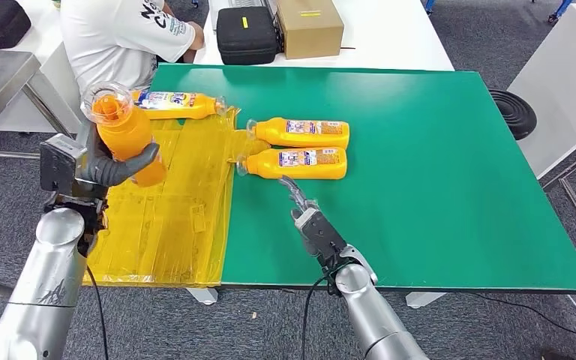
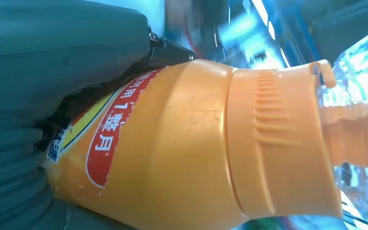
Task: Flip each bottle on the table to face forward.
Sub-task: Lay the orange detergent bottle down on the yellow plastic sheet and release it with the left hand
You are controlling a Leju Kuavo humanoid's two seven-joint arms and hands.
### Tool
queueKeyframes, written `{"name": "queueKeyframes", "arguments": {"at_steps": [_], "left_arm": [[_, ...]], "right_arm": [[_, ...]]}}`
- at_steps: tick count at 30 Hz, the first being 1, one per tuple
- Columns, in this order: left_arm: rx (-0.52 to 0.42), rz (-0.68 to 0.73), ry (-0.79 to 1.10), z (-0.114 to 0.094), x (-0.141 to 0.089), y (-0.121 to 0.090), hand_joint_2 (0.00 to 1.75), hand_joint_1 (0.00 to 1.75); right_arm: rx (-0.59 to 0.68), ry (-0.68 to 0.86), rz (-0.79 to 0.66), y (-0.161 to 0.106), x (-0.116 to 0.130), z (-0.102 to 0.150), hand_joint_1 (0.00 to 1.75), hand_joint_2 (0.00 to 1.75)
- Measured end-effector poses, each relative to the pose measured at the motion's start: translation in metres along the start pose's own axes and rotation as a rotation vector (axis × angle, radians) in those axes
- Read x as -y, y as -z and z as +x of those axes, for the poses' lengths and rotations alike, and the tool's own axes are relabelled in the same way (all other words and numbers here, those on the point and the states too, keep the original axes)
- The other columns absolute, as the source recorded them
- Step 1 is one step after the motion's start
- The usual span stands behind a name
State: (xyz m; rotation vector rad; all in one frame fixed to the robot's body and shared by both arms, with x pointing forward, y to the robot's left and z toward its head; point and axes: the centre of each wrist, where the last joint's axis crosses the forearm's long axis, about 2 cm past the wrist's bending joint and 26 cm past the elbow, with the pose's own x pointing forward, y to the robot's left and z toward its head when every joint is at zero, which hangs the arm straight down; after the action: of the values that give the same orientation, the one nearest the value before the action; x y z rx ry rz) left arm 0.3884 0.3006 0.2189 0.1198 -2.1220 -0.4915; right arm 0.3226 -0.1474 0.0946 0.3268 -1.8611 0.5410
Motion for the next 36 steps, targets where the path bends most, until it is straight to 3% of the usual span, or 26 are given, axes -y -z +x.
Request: {"name": "queueKeyframes", "arguments": {"at_steps": [2, 5, 11, 18, 26, 36], "left_arm": [[-0.039, -0.023, 0.214, 0.002, -0.011, 0.002, 1.75, 1.75], [-0.082, -0.088, 0.448, -0.001, -0.018, 0.0, 1.75, 1.75], [-0.119, -0.16, 0.553, -0.006, -0.017, -0.004, 1.75, 1.75], [-0.27, -0.493, 0.843, -0.038, 0.007, -0.028, 1.75, 1.75], [-0.366, -0.779, 0.882, -0.072, 0.039, -0.064, 1.75, 1.75], [-0.39, -0.853, 0.902, -0.08, 0.041, -0.063, 1.75, 1.75]], "right_arm": [[0.003, 0.001, -0.047, -0.006, 0.007, 0.001, 0.0, 1.75], [0.008, -0.007, -0.112, -0.013, 0.02, 0.005, 0.0, 1.75], [0.021, -0.025, -0.171, -0.019, 0.034, 0.01, 0.0, 1.75], [0.069, -0.055, -0.212, -0.02, 0.046, 0.017, 0.0, 1.75], [0.112, -0.068, -0.26, -0.027, 0.057, 0.027, 0.0, 1.75], [0.12, -0.074, -0.28, -0.031, 0.061, 0.029, 0.0, 1.75]]}}
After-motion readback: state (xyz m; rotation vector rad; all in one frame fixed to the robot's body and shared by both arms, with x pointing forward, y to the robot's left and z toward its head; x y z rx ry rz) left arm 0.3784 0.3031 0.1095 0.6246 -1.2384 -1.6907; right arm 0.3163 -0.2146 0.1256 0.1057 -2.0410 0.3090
